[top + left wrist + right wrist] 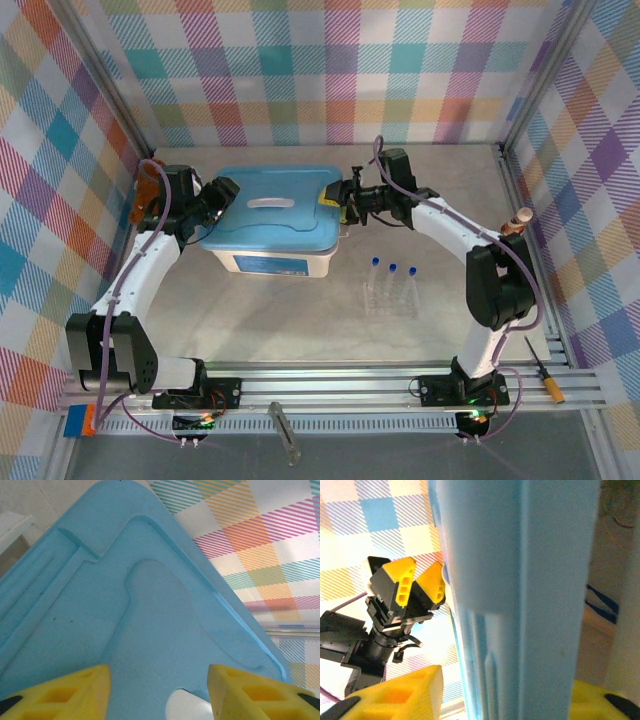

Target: Organize the chemistry lab equipment

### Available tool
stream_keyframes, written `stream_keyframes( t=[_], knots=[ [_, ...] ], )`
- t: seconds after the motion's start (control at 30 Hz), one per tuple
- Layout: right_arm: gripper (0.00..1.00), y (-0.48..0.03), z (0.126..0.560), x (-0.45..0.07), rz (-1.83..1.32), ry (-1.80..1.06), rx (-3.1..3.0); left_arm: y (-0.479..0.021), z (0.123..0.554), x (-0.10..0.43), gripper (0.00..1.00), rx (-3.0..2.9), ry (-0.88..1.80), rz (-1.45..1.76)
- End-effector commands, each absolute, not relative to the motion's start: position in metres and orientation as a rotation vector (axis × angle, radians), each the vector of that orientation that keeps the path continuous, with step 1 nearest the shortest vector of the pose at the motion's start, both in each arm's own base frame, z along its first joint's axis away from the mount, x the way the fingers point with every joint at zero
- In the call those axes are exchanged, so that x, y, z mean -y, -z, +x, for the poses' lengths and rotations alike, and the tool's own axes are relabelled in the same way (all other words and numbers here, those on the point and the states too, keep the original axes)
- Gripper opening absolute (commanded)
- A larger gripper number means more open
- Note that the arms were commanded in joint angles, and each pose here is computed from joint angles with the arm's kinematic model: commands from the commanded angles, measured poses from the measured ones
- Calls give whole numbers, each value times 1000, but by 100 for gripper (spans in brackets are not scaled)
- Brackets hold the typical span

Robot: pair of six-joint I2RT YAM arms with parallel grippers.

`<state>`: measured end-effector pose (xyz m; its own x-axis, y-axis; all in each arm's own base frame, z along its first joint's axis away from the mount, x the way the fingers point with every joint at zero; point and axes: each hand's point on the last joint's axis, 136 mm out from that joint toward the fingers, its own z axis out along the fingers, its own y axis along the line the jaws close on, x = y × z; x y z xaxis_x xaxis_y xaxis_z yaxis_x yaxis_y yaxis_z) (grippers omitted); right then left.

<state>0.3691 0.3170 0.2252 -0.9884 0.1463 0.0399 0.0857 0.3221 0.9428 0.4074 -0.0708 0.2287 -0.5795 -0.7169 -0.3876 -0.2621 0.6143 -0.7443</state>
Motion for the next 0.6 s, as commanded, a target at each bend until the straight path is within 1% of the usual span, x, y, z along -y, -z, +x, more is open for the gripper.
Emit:
stream_keyframes(
  t=[0.0,0.13,0.37,0.57],
  knots=[
    [48,-253,366,-305,154,-1695,-2482,-207,404,76,54,-2208,822,-772],
    [52,-265,365,-296,133,-1622,-2477,-207,404,77,53,-2211,825,-769],
    [53,-271,362,-274,135,-1428,-2486,-209,406,80,54,-2211,828,-758],
    [55,-269,365,-275,138,-1433,-2472,-205,401,82,54,-2240,821,-759]
  ],
)
